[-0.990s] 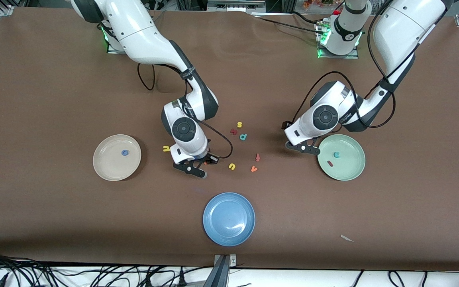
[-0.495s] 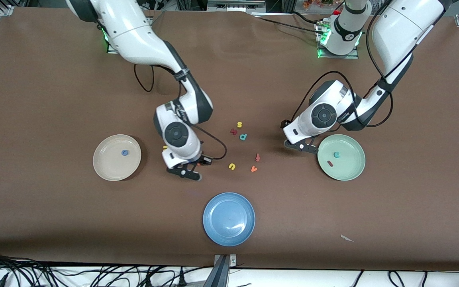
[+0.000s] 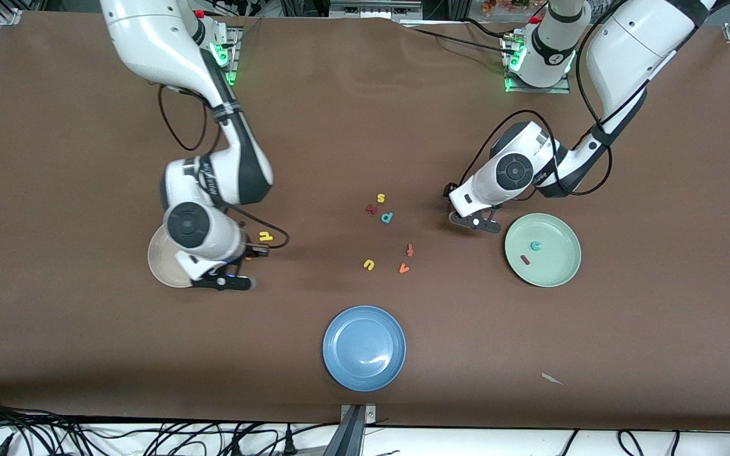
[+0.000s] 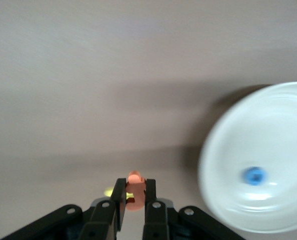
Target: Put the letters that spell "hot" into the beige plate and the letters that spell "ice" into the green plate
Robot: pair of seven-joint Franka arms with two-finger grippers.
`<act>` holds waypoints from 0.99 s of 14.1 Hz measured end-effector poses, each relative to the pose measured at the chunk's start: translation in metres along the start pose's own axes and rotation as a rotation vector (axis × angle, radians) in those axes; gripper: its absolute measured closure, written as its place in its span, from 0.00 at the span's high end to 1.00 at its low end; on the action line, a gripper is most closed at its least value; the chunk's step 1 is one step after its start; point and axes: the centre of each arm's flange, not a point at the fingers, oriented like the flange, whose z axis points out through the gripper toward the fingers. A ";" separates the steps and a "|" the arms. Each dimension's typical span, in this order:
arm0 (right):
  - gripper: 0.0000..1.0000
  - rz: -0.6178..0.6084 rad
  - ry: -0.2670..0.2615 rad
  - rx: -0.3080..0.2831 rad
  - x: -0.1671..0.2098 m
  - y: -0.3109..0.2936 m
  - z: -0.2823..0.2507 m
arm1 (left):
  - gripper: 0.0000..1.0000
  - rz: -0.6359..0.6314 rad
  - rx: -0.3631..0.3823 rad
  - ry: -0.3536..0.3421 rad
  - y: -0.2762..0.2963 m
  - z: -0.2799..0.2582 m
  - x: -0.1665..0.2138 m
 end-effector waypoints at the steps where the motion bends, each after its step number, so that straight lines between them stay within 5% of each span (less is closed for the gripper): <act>1: 0.19 -0.034 -0.012 -0.008 -0.003 0.022 0.002 | 0.80 0.004 0.010 0.004 0.000 0.000 0.000; 6: 0.19 -0.147 0.024 -0.039 -0.023 0.104 0.049 | 0.32 -0.097 0.015 0.017 0.004 -0.005 0.000; 12: 0.21 -0.149 0.035 -0.034 -0.043 0.132 0.076 | 0.31 -0.118 0.027 0.028 -0.003 -0.015 0.004; 14: 0.37 -0.109 0.048 0.009 -0.042 0.132 0.070 | 0.31 -0.116 0.070 0.018 -0.014 -0.038 0.012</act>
